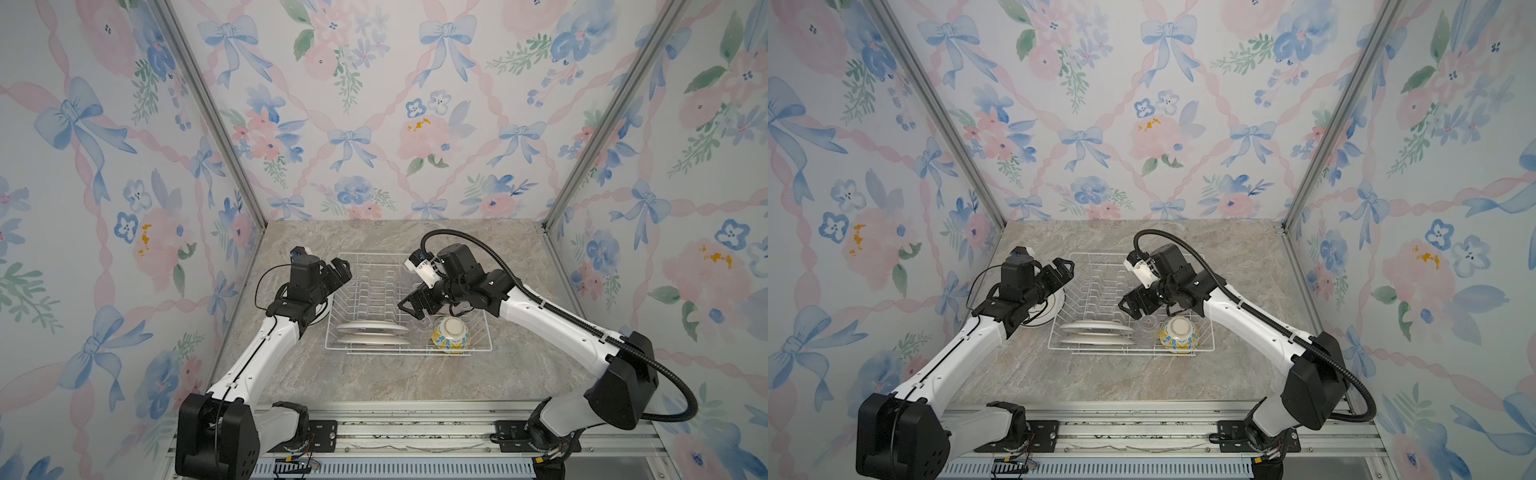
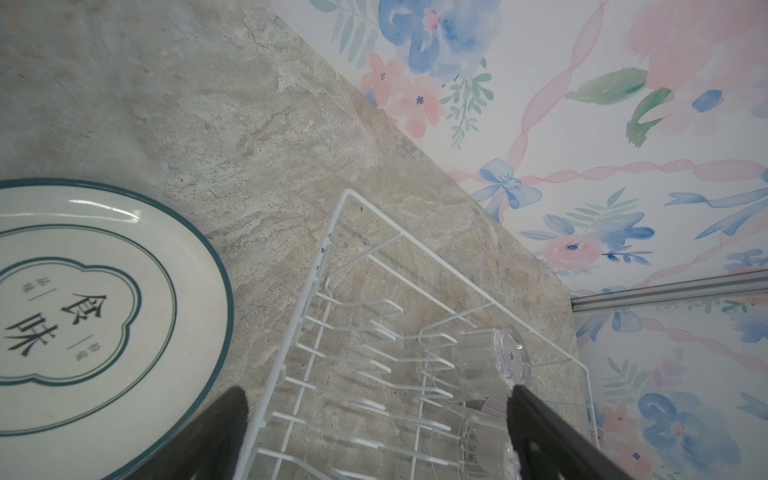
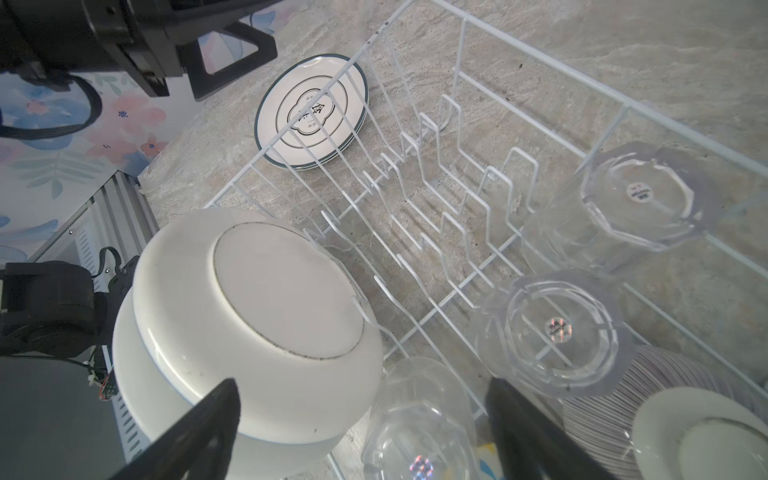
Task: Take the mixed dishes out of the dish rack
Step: 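Move the right gripper toward the next white plate while the left gripper rises, then lower the right gripper onto the white plate rim in the rack and grasp it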
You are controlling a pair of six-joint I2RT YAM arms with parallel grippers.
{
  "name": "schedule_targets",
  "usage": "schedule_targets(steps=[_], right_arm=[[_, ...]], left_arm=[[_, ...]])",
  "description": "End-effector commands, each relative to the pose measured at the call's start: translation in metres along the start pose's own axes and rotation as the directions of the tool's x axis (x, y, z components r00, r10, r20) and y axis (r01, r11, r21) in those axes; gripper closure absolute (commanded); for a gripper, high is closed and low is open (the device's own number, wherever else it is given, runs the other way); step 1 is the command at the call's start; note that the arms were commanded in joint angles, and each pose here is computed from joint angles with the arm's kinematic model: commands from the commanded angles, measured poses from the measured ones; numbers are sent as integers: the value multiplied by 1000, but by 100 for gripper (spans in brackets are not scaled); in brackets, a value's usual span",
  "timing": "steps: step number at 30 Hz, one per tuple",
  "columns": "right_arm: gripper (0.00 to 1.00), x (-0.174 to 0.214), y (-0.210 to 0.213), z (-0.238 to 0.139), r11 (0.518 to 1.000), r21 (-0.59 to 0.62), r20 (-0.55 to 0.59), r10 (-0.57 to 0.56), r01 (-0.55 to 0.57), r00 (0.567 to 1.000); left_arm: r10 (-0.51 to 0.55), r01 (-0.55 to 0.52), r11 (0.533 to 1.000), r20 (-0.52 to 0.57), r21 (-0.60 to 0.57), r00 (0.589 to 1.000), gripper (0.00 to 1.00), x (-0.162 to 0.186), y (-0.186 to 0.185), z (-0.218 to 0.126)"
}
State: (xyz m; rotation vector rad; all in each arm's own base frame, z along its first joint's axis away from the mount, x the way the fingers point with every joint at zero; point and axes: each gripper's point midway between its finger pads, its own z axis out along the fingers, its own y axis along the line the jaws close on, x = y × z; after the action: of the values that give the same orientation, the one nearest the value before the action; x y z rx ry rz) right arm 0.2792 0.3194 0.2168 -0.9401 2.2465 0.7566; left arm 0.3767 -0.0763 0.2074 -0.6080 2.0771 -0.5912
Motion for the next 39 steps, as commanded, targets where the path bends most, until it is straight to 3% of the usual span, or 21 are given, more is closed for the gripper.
schedule_targets(steps=[1,10,21,26,39], right_arm=[[5,7,14,-6,997,-46,16,-56,57,998],[6,27,44,-11,985,-89,20,-150,151,989],[11,27,48,10,985,-60,1,-163,162,987],[19,30,49,23,988,-54,-17,-148,147,989],[29,43,39,56,989,19,-93,-148,150,985]], left_arm=[[39,-39,999,1,-32,999,2,-4,3,5],[40,-41,999,-23,-29,999,2,-6,-1,17],[28,-28,1000,-25,10,999,2,-4,-13,11],[28,-27,999,-22,18,999,2,-3,-13,7],[20,-19,999,-22,32,1000,2,7,-6,2]])
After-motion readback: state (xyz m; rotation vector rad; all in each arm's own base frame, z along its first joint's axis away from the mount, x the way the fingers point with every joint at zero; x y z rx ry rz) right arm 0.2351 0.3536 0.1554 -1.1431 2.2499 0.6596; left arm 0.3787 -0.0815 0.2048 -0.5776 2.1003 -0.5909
